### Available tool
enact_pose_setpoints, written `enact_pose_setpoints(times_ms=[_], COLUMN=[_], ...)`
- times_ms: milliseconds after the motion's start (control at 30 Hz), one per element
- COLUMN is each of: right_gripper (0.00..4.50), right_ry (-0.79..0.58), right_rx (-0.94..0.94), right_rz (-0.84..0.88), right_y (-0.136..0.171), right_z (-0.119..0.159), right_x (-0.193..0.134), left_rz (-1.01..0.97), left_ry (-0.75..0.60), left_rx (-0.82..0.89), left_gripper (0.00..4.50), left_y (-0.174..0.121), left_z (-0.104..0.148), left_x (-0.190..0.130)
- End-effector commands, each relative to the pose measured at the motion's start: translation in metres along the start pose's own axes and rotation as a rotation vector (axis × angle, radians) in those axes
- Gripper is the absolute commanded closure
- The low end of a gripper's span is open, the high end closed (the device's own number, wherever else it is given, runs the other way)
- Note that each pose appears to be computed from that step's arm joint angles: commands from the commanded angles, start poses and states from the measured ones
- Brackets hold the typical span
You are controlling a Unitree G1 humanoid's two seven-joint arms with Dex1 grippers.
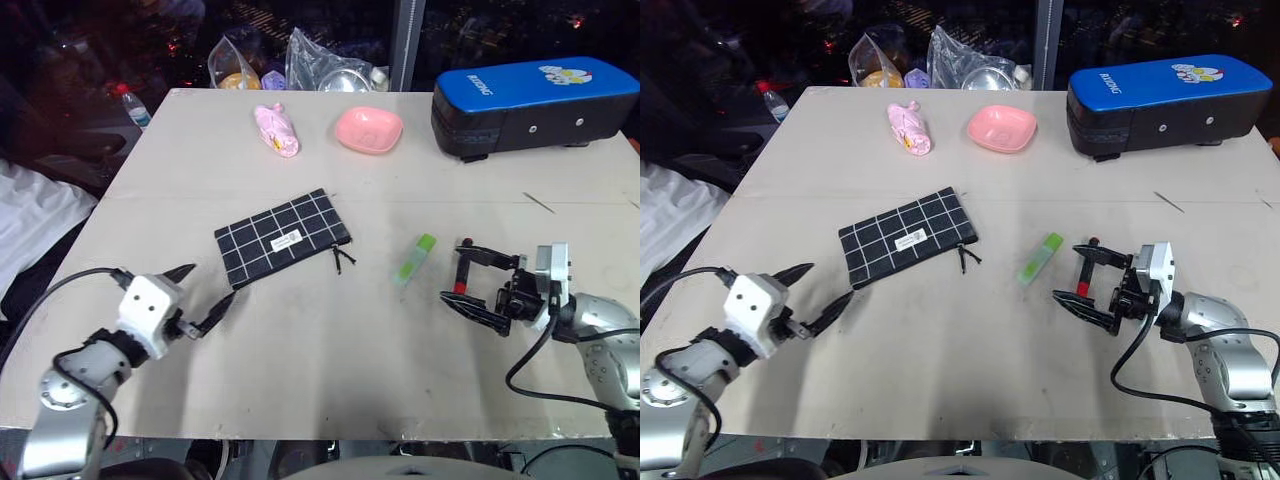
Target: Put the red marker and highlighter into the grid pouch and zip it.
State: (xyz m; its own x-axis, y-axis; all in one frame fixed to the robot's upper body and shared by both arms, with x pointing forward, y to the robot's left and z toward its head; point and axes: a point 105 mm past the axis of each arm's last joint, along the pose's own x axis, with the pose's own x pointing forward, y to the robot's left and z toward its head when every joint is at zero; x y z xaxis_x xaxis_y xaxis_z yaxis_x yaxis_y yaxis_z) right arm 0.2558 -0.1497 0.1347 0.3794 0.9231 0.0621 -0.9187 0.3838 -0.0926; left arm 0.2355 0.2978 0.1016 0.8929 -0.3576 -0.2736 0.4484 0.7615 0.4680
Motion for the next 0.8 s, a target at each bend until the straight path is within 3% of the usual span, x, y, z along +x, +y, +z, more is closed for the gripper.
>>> enact_pose_setpoints(times_ms=[33,367,567,800], right_gripper=[0.00,0.00,0.00,0.00], right_ry=[-0.027,-0.022,-0.023,-0.029], right_rx=[-0.019,-0.015,-0.015,-0.021], right_rz=[0.040,0.049,0.040,0.021], right_y=[0.006,0.004,0.004,0.004], right_z=[0.006,-0.005,-0.009,-0.012], right_x=[0.006,0.007,0.005,0.003], left_rz=[0.025,-0.193,-0.225,-0.272], left_ry=[0.013,-0.049,-0.139,-0.142], left_rx=[0.116,0.470,0.589,0.681], left_gripper=[0.19,0.19,0.19,0.19], left_y=[0.022,0.002,-0.002,0.001], left_z=[-0.001,0.006,0.023,0.022], left_x=[-0.012,0.026,0.054,0.076])
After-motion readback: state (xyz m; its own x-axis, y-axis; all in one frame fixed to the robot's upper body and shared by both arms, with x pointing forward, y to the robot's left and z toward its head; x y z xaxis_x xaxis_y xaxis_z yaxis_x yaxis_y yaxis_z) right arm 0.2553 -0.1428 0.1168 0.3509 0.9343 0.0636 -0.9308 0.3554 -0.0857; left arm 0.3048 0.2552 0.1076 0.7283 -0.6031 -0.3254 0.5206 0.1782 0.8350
